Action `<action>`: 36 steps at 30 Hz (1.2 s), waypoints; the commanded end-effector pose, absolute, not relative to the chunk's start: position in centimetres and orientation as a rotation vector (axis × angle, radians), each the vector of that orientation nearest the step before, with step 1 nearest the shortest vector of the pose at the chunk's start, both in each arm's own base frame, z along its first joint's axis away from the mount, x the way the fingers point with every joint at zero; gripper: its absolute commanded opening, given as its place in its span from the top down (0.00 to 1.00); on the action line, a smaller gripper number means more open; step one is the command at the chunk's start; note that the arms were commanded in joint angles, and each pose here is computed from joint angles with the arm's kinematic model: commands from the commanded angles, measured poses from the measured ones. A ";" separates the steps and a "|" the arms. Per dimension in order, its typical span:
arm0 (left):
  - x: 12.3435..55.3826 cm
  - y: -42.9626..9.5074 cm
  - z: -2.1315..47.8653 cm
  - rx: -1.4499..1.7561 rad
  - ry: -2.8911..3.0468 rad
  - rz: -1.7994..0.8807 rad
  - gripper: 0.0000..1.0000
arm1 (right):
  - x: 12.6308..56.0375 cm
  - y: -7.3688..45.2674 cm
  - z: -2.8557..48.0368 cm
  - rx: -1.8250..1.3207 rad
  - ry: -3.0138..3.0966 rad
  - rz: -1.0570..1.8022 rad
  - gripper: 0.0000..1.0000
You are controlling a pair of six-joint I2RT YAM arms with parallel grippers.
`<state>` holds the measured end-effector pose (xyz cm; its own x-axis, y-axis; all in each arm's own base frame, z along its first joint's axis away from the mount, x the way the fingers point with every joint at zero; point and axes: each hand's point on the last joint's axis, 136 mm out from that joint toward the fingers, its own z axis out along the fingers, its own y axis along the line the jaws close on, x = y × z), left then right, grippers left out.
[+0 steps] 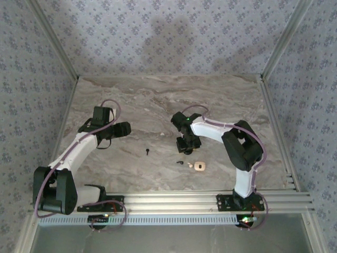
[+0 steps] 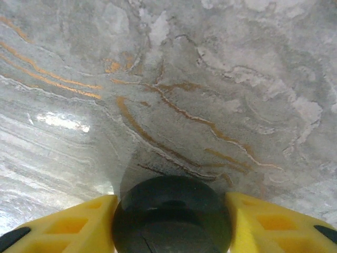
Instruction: Insert wireless bluetooth earbuds into charging case
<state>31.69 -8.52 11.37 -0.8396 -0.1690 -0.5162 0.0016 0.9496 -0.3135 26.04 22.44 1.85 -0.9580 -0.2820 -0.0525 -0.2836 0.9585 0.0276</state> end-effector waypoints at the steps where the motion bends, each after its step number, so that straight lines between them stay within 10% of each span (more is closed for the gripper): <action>1: 31.6 -8.6 11.6 -0.110 2.544 -0.422 0.29 | 24.7 21.5 1.6 -0.426 3.081 0.035 0.50; 36: 29.8 -16.7 16.4 0.382 2.038 -0.693 0.41 | 28.5 24.6 9.7 -0.109 2.476 0.684 0.56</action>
<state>29.61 -15.25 13.64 -0.6468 -0.0110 -0.7626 0.4038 0.8433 -0.3546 27.89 23.80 8.06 -0.8635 0.0165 -0.5041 -0.2050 0.9018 0.3806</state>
